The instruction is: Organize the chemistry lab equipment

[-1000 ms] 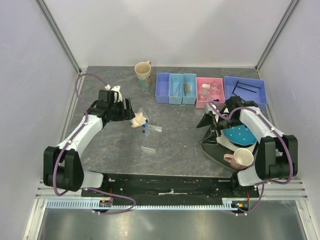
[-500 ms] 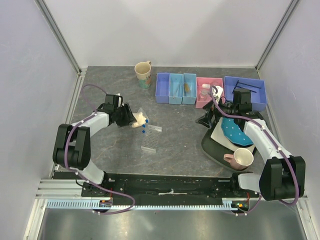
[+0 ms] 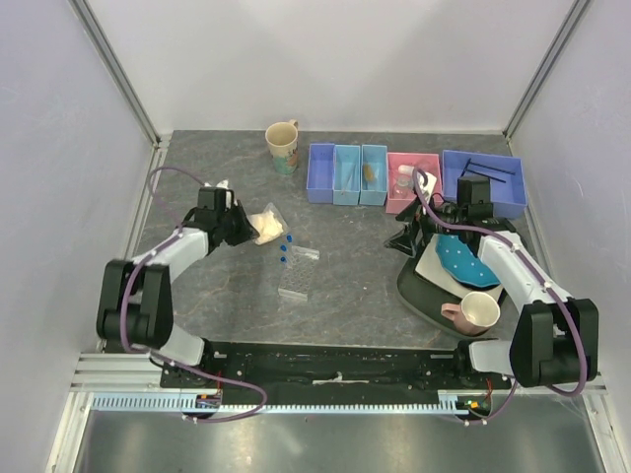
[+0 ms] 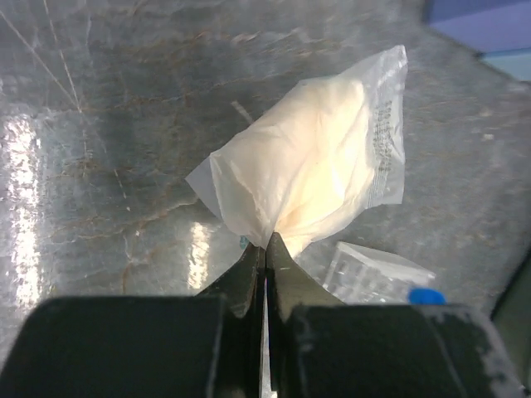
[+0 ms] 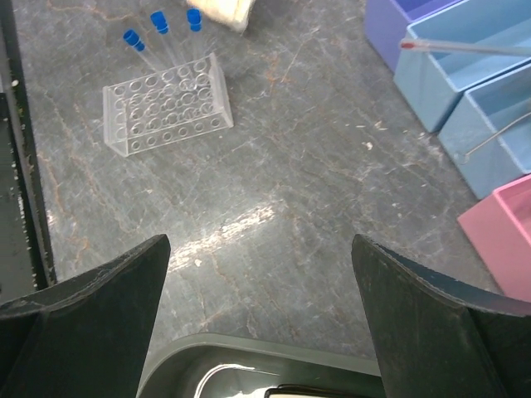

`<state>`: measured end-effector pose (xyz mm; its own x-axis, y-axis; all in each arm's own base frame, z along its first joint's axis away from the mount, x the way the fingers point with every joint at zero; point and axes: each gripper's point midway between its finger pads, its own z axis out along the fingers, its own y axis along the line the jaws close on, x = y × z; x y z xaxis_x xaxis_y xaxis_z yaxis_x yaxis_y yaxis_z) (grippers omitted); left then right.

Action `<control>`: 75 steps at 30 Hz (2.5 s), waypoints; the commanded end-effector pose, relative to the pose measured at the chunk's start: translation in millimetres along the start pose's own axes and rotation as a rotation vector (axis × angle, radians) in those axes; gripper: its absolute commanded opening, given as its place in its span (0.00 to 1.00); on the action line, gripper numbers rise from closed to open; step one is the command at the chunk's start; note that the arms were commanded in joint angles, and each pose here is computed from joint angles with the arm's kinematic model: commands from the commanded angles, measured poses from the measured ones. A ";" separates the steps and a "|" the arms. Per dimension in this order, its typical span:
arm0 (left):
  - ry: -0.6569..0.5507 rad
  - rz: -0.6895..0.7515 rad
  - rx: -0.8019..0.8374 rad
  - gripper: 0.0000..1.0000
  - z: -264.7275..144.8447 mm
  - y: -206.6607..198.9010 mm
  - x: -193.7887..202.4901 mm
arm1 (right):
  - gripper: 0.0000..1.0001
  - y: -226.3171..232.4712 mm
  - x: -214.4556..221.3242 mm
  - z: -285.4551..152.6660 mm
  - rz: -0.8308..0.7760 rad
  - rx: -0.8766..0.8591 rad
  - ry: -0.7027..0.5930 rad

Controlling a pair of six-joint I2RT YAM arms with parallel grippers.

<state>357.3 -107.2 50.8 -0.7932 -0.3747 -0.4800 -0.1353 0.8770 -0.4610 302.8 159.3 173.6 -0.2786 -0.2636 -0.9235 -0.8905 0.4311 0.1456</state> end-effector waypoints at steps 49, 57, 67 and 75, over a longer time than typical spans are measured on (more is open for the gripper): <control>-0.218 0.481 0.624 0.02 -94.7 -278.3 60.6 | 0.27 37.3 -38.0 40.9 0.433 -0.237 -0.178; -0.369 0.519 0.493 0.74 -121.1 -243.7 32.5 | 0.03 30.5 -35.5 39.9 0.348 -0.198 -0.155; -0.587 0.613 0.108 1.00 -196.5 -106.2 -41.7 | 0.05 -24.0 -44.7 49.6 0.246 0.053 -0.074; -0.511 0.661 0.000 0.95 -183.4 -71.8 -25.5 | 0.07 -76.3 -85.4 108.9 0.276 0.236 0.011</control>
<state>281.5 -116.7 252.0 -0.3015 0.0063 -0.9534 0.2582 0.9632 -0.0753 399.1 227.6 205.0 -0.4832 -0.0995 -0.8698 -0.7483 0.5627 0.3513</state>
